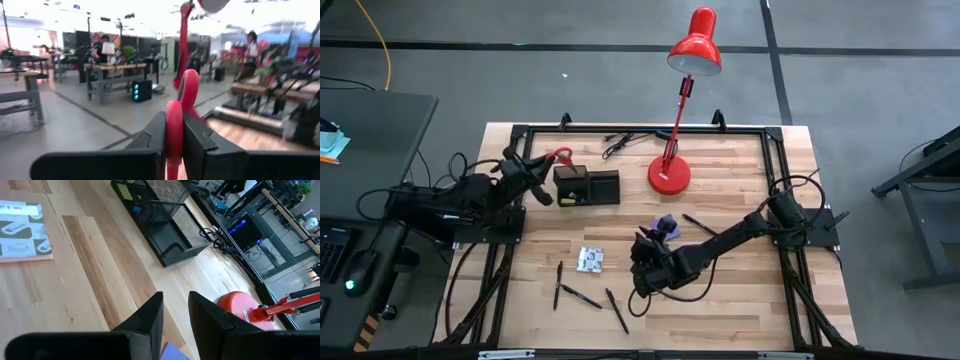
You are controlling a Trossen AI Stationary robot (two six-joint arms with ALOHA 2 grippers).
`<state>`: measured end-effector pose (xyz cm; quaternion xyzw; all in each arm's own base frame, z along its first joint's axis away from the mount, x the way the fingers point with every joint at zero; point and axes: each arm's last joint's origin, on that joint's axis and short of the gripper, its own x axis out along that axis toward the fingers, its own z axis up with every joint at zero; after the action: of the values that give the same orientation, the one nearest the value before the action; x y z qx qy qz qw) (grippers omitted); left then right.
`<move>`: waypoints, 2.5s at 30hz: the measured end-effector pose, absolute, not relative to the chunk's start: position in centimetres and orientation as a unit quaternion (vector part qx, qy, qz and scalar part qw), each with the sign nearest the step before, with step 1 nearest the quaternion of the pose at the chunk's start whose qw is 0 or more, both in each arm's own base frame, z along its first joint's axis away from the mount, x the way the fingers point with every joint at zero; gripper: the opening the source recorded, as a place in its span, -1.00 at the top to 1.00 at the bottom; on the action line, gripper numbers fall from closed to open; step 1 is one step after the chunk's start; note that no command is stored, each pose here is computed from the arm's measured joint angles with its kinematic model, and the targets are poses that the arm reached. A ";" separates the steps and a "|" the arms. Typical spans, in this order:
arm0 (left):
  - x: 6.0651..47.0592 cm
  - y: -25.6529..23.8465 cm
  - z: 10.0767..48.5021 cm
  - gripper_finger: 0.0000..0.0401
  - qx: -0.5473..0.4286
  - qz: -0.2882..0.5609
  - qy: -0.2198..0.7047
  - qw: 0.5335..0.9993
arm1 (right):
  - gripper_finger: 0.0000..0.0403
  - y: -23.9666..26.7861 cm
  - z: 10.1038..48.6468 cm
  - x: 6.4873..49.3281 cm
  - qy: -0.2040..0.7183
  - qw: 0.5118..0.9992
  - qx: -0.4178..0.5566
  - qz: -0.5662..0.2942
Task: Pick and place office supplies into organizer
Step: Put the red scissors into the black desk organizer, then put the black pen into the black desk organizer
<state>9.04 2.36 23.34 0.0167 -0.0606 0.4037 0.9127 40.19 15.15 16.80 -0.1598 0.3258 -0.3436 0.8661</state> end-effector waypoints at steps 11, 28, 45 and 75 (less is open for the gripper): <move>9.1 2.4 21.7 0.82 0.007 0.419 0.007 0.908 | 0.59 15.0 16.8 40.2 0.325 0.866 -0.156 -0.346; 9.5 2.6 17.9 0.86 0.018 0.459 0.045 0.887 | 0.59 14.9 16.8 40.3 0.326 0.866 -0.155 -0.347; 9.7 2.6 16.0 0.59 0.025 0.445 0.061 0.893 | 0.59 14.9 16.8 40.3 0.324 0.868 -0.150 -0.346; 10.9 0.3 17.8 0.02 -0.054 0.000 -0.032 0.998 | 0.59 16.9 13.9 39.3 0.354 0.904 -0.078 -0.228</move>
<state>10.87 0.27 17.84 -0.0540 -0.0324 0.0002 0.9980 39.25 16.93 13.92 -0.0778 0.3542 -0.2280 0.9036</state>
